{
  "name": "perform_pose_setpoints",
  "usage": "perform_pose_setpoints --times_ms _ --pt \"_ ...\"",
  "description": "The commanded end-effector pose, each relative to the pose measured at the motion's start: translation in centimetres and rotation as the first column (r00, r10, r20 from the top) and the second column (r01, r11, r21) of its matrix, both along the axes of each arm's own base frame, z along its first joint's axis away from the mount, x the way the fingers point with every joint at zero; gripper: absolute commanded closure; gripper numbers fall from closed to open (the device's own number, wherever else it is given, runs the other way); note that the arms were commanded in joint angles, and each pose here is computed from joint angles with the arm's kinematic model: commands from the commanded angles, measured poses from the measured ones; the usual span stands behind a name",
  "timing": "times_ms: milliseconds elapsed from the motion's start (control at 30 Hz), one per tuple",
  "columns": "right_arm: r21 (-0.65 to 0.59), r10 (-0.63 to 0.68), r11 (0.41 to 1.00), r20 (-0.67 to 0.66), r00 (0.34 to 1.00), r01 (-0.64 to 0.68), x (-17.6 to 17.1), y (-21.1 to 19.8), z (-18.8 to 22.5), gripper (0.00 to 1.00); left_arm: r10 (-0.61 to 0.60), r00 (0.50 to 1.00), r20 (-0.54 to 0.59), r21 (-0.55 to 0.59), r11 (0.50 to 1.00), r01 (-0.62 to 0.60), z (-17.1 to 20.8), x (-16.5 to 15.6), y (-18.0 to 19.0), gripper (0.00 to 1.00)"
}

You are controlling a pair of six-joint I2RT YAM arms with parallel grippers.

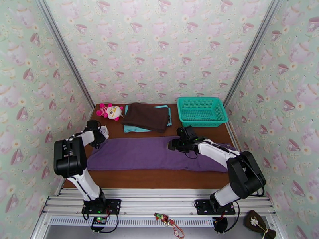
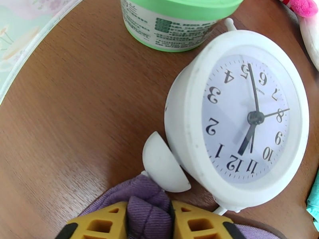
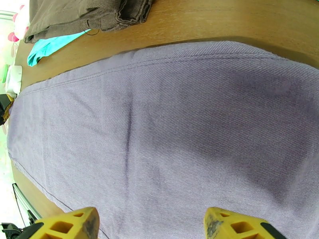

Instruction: Fold and stack the trousers

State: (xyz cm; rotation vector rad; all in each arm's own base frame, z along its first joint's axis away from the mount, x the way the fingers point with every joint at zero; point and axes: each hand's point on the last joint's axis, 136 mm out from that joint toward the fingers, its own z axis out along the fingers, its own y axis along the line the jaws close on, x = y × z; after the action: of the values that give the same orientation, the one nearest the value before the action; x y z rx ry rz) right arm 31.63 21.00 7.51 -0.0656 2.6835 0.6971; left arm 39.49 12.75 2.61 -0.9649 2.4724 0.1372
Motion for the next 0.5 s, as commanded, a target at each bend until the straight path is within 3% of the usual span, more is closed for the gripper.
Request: perform_pose_setpoints --times_ms 0,200,467 --pt "0.027 0.031 0.999 0.010 0.999 -0.031 0.4 1.2 0.5 0.27 0.021 1.000 0.019 0.030 0.999 -0.022 0.9 -0.5 0.7 0.81" --pt "0.026 0.030 0.999 0.009 1.000 -0.030 0.3 1.3 0.3 0.27 0.002 0.999 0.043 0.052 0.999 -0.004 2.1 -0.4 0.6 0.89" --pt "0.032 0.035 0.999 0.013 0.999 -0.035 0.3 1.6 0.0 0.27 -0.017 0.999 0.037 0.143 0.990 0.012 3.8 -0.2 0.7 0.87"
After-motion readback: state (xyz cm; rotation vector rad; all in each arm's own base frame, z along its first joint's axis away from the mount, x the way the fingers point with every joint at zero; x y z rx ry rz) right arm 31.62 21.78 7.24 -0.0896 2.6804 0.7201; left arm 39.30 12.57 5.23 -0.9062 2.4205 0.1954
